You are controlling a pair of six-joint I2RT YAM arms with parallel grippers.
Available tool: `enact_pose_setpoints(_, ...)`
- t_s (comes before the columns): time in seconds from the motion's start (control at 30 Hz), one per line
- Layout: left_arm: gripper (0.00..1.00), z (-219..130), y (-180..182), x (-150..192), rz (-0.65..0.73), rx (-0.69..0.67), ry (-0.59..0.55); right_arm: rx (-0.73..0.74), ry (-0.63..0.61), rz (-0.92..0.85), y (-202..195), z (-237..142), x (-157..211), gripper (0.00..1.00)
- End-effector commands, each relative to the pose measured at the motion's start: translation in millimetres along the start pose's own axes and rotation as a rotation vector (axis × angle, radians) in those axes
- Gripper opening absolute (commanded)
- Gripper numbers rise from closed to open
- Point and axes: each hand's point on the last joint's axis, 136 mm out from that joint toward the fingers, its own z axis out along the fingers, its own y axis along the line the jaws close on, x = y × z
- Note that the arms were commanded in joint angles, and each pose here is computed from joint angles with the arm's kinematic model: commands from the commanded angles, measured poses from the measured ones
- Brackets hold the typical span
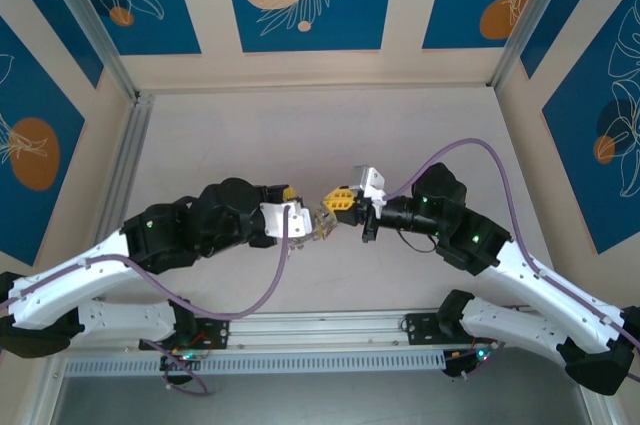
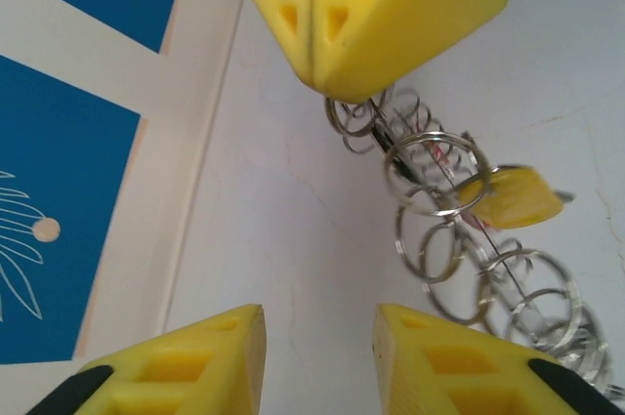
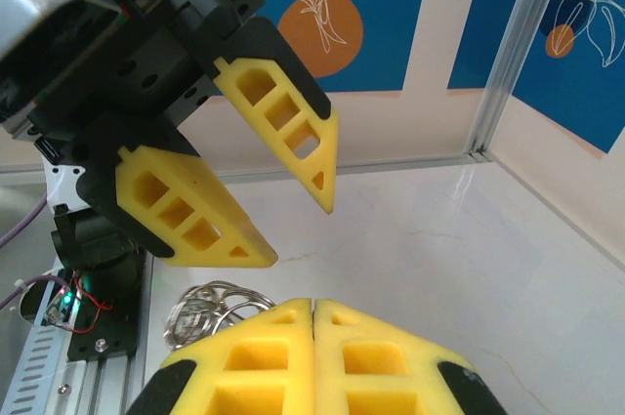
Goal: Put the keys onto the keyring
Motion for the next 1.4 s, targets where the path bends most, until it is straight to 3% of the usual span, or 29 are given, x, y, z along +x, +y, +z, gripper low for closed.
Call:
enact_pose_setpoints(0.0, 0.32, -21, 17, -18, -0.010, -0.040, -0.074, 0.001, -0.091, -0.025, -1, -8, -36, 0.00)
enact_pose_setpoints(0.37, 0.23, -40, 10, -44, 0.009, 0.040, -0.139, 0.000, -0.105, -0.008, -3, -5, -41, 0.00)
enact_pose_setpoints(0.73, 0.23, -23, -18, -56, 0.189, 0.063, -0.116, -0.006, -0.130, 0.008, -3, -6, -52, 0.00)
enact_pose_setpoints(1.0, 0.23, -16, -26, -55, 0.229, 0.043, -0.124, -0.011, -0.152, 0.021, -3, -5, -60, 0.00)
enact_pose_setpoints(1.2, 0.21, -21, -13, -60, 0.135, -0.020, -0.192, -0.016, -0.163, 0.030, -2, -7, -64, 0.00)
enact_pose_setpoints(1.37, 0.24, -25, -12, -49, 0.096, -0.023, -0.178, -0.028, -0.174, 0.029, 0, -9, -68, 0.00)
